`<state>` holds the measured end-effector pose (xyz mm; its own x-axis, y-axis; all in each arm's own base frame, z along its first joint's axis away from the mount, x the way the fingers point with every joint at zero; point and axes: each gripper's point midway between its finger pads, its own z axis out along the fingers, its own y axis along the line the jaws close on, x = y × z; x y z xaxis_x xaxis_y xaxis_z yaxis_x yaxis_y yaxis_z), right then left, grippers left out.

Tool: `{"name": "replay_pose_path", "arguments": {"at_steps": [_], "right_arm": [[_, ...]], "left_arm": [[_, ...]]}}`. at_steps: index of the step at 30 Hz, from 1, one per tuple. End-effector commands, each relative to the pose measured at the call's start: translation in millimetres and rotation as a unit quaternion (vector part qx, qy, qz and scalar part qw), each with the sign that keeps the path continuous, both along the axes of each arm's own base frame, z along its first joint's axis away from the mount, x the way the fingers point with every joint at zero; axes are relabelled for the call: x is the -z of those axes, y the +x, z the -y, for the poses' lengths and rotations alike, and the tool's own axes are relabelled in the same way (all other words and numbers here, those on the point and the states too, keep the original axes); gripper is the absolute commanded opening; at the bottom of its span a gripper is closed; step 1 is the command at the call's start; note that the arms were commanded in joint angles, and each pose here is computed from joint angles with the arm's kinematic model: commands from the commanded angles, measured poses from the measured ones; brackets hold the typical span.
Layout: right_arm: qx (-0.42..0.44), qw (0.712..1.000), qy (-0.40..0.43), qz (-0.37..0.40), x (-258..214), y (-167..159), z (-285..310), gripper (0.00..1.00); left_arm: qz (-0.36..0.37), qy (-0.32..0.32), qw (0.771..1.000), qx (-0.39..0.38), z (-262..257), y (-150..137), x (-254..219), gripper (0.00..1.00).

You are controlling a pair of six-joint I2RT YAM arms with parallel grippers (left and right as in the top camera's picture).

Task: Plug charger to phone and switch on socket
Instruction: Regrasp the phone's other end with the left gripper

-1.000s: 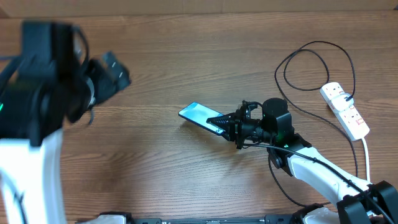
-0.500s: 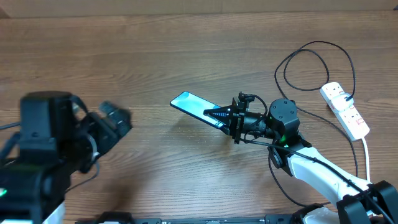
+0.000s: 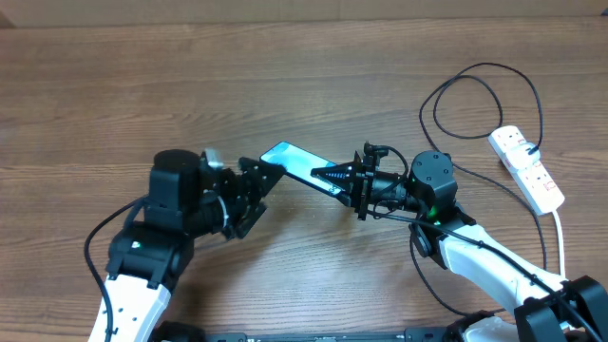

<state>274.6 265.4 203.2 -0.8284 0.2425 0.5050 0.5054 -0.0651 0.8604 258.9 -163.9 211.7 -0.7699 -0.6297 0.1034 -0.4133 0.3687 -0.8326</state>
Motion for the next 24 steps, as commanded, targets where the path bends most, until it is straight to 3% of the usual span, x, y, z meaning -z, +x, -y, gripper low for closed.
{"name": "replay_pose_path", "arguments": {"at_steps": [1, 6, 11, 17, 24], "right_arm": [[-0.006, 1.000, 0.007, 0.014, -10.7, -0.8, -2.3, 0.04], [-0.025, 1.000, 0.003, -0.002, -5.9, -7.6, -3.5, 0.04], [-0.032, 0.999, 0.007, -0.015, -6.2, -10.5, -4.1, 0.04], [-0.012, 1.000, 0.003, -0.006, -5.4, -3.5, -2.6, 0.04], [0.042, 0.992, -0.040, 0.116, -3.6, 17.3, 3.5, 0.04]], "left_arm": [[-0.012, -0.017, 0.999, -0.047, 5.5, 6.6, -4.4, 0.84], [-0.004, -0.016, 0.999, -0.035, 21.9, 14.5, -1.0, 0.78], [-0.061, -0.011, 0.997, -0.040, 29.7, 22.5, 28.5, 0.60], [-0.054, -0.063, 0.995, -0.050, 44.9, 46.7, 21.0, 0.46], [-0.083, -0.089, 0.991, -0.060, 48.4, 45.5, 19.4, 0.38]]}}
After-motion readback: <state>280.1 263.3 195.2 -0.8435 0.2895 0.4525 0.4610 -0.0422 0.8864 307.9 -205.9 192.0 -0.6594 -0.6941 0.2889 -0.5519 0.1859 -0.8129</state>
